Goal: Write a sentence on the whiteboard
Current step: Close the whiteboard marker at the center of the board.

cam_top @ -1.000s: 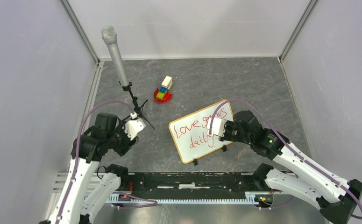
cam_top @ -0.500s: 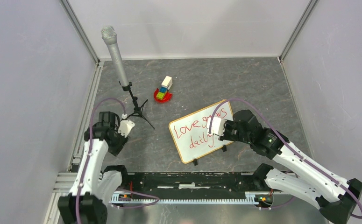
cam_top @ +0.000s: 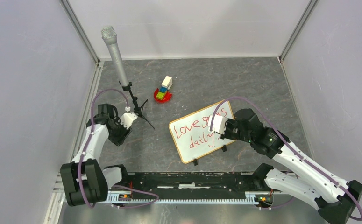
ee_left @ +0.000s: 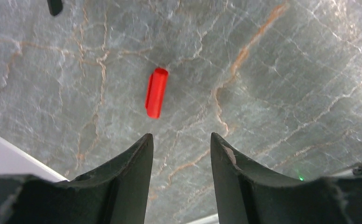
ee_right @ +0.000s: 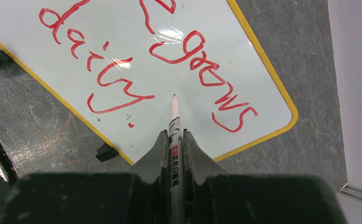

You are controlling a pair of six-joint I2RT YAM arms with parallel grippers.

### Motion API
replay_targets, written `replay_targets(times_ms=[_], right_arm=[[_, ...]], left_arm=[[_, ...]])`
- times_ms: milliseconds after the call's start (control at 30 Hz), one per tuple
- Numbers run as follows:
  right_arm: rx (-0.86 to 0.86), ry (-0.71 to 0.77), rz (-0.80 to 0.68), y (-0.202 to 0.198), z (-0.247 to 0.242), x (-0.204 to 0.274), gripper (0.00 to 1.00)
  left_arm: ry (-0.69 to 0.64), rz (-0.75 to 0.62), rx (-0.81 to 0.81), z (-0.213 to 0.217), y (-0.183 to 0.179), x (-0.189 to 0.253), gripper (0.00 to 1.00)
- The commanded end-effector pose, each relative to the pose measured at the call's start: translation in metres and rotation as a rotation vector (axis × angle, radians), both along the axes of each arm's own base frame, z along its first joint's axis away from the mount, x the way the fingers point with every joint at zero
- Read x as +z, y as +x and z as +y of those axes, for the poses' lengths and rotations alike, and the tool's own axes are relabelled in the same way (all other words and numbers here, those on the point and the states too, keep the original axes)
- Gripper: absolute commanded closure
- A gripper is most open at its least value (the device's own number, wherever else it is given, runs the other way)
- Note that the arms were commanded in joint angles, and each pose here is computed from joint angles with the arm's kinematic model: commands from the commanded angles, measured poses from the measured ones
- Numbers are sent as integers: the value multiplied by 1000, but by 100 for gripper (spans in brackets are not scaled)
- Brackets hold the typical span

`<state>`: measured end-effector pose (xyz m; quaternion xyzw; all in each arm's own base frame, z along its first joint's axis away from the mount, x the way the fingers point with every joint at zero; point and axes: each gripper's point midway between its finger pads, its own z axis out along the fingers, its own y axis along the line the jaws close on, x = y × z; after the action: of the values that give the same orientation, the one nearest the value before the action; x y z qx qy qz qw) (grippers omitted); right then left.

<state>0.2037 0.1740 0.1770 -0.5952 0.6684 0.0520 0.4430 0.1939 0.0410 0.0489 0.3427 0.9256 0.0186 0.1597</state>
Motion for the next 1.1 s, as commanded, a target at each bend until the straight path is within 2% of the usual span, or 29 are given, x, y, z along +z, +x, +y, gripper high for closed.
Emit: replay_targets(times_ms=[0,200,400,567,700,767,900,1067], right_arm=[[-5,46,-20,3,5,17,100],[-6,39,-15,4,4,14,100],[-6,32,-12,3,3,12,100],[-4,34,-10,3,4,12,100],[-3,33,-7,3,5,12,100],[-2,32,-3,3,5,11,100],[0,35,3,3,6,11,100],[-1,35,3,3,6,12,100]], left_arm=[[-17,-120,-111,-3,37,4,46],[6,-95,-126,3,47,-14,47],[26,-15,-180,8,35,-36,52],[-11,71,-258,0,12,-45,66],[-44,100,-319,-11,1,-40,85],[-57,114,-345,-18,-4,-37,91],[-32,135,-424,-35,-15,-34,95],[73,157,-569,-52,-33,-40,97]])
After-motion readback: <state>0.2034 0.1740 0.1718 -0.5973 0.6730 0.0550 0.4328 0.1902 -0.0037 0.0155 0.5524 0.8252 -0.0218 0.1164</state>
